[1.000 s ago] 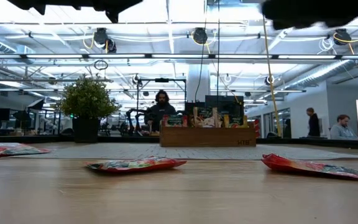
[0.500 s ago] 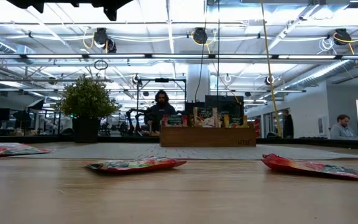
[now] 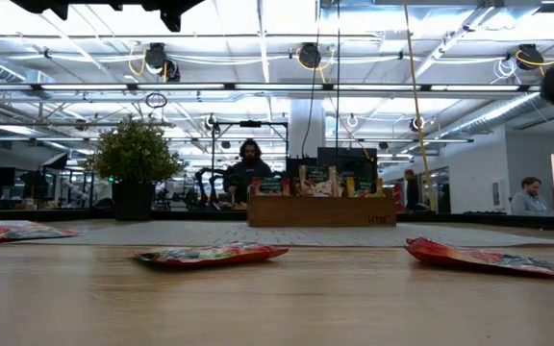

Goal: Pick & Place Tea
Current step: Put the red tea bag into the left section of the wooden organizer

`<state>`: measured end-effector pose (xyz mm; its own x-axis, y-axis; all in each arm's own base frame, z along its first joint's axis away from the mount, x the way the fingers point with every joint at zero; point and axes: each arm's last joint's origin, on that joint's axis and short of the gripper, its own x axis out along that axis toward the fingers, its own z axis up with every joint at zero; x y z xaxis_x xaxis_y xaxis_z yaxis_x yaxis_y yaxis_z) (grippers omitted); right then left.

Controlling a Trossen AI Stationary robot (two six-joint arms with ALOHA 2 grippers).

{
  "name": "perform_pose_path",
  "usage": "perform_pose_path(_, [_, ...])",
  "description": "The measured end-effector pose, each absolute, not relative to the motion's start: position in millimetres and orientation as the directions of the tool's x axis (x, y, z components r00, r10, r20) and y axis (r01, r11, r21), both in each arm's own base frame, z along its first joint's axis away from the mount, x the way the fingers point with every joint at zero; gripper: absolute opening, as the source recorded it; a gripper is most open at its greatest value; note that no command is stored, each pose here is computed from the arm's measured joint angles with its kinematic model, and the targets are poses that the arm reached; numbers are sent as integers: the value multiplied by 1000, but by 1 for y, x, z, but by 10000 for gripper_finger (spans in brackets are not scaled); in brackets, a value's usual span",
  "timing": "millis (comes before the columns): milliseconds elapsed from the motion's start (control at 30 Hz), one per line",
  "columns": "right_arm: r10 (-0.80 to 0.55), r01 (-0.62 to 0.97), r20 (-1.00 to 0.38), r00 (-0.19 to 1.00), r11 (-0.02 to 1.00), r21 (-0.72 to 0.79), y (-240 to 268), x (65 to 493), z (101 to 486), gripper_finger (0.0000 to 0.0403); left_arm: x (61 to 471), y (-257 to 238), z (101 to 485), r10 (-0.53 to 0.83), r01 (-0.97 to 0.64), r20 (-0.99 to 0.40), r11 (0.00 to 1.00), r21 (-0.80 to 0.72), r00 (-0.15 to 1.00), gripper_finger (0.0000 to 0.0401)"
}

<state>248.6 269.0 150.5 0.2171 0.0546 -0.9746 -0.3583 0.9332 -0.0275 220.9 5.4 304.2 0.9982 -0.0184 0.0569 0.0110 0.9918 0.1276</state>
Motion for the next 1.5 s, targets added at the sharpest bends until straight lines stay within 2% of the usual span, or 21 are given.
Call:
perform_pose_path(267, [91, -352, -971, 223, 936, 7, 269, 249, 145, 163, 221, 5, 304, -19, 11, 57, 992, 128, 998, 118])
perform_pose_path(433, [120, -343, -957, 264, 939, 23, 261, 247, 129, 136, 221, 5, 304, -18, 11, 57, 992, 128, 998, 118])
perform_pose_path(567, [104, -335, -961, 256, 942, 12, 254, 245, 120, 98, 221, 5, 304, -18, 11, 57, 992, 128, 998, 118])
perform_pose_path(767, [89, -383, -961, 260, 923, -18, 253, 244, 118, 9, 221, 5, 304, -19, 11, 57, 992, 128, 998, 118])
perform_pose_path(900, [68, -410, -957, 283, 910, -57, 255, 241, 121, 2, 221, 5, 304, -18, 11, 57, 992, 128, 998, 118])
perform_pose_path(967, [76, -410, -953, 295, 910, -54, 256, 237, 131, 1, 221, 5, 304, -19, 11, 57, 992, 128, 998, 118])
perform_pose_path(1067, [20, -400, -952, 307, 910, -110, 254, 223, 149, 0, 221, 5, 304, -18, 11, 57, 992, 128, 998, 118])
perform_pose_path(1167, [-1, -377, -876, 482, 903, -208, 257, 219, 180, 0, 221, 5, 304, -18, 11, 55, 992, 128, 998, 118])
perform_pose_path(1233, [-76, -348, -803, 591, 874, -339, 255, 221, 188, 0, 221, 6, 304, -18, 11, 54, 992, 128, 998, 118])
perform_pose_path(1333, [-222, -295, -652, 725, 756, -585, 248, 232, 180, 0, 221, 5, 304, -18, 11, 56, 992, 128, 998, 118])
perform_pose_path(1400, [-326, -169, -483, 813, 661, -731, 240, 246, 177, 0, 221, 6, 304, -18, 10, 56, 992, 128, 998, 118])
perform_pose_path(1500, [-440, -13, -297, 848, 542, -840, 222, 266, 162, 0, 221, 5, 304, -18, 11, 58, 992, 126, 998, 118])
